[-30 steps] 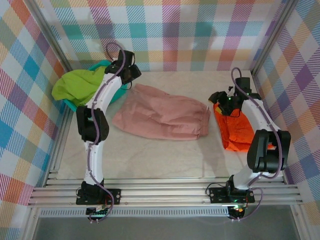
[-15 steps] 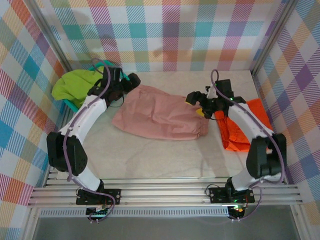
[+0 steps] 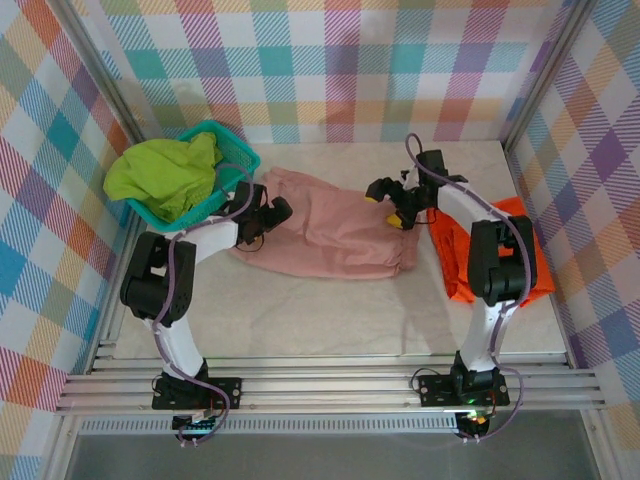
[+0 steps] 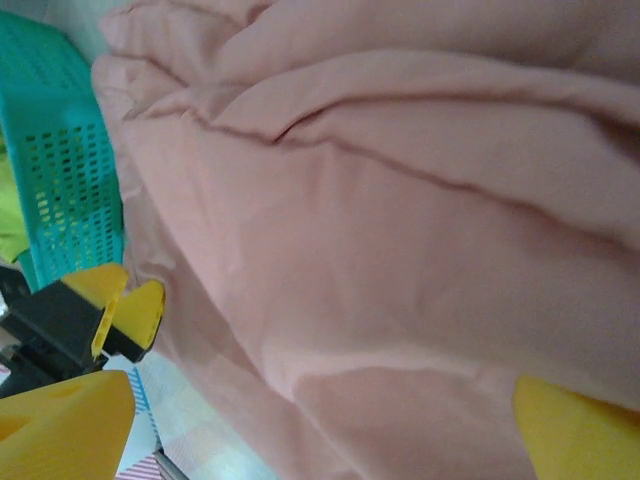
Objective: Fold and stack the shorts
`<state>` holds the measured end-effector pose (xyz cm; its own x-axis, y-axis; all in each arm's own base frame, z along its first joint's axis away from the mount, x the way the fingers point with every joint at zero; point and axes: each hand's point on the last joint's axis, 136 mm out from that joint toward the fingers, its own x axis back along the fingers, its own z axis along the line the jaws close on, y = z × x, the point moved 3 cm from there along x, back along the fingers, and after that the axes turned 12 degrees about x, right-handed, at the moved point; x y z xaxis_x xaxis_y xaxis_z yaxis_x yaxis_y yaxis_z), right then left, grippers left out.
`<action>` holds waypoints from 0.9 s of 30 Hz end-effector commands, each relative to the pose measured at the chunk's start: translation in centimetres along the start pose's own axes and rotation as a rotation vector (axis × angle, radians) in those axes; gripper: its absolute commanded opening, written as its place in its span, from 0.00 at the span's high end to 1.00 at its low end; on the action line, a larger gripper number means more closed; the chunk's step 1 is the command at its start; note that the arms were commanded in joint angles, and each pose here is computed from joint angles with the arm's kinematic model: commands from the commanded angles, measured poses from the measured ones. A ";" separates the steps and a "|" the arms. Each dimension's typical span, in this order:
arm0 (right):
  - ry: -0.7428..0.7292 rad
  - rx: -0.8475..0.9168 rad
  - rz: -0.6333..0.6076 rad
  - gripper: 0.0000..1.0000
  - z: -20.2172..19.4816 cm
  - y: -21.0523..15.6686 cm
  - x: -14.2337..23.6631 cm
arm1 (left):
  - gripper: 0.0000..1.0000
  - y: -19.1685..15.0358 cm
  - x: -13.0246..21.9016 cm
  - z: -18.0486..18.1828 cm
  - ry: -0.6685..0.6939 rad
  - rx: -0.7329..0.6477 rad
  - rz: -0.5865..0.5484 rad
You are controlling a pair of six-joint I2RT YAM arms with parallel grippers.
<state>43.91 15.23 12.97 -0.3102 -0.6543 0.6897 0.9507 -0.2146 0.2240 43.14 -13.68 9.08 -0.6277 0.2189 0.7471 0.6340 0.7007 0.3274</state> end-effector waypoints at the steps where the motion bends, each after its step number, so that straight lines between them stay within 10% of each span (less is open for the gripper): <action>1: -0.002 -0.046 0.009 0.04 -2.0 0.9 -0.1 | 0.00 -0.2 -0.3 0.9 0.006 -0.002 -0.041; 11: -0.022 -0.105 0.068 0.04 -5.0 0.2 -1.8 | 0.00 -3.6 2.3 8.1 0.141 0.101 -0.058; 19: 0.068 0.054 0.173 0.03 -0.1 -3.8 -2.6 | 0.00 -7.2 8.6 13.6 0.242 0.156 -0.123; 27: 0.166 0.240 0.092 0.02 6.3 -5.2 1.7 | 0.00 -0.9 20.4 6.0 0.002 0.065 -0.344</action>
<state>38.73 20.05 12.76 -0.1368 -0.7412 0.6572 0.9776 0.0060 0.2103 26.72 -6.97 15.58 -0.7434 0.0169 0.6687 0.4067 0.8051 0.4318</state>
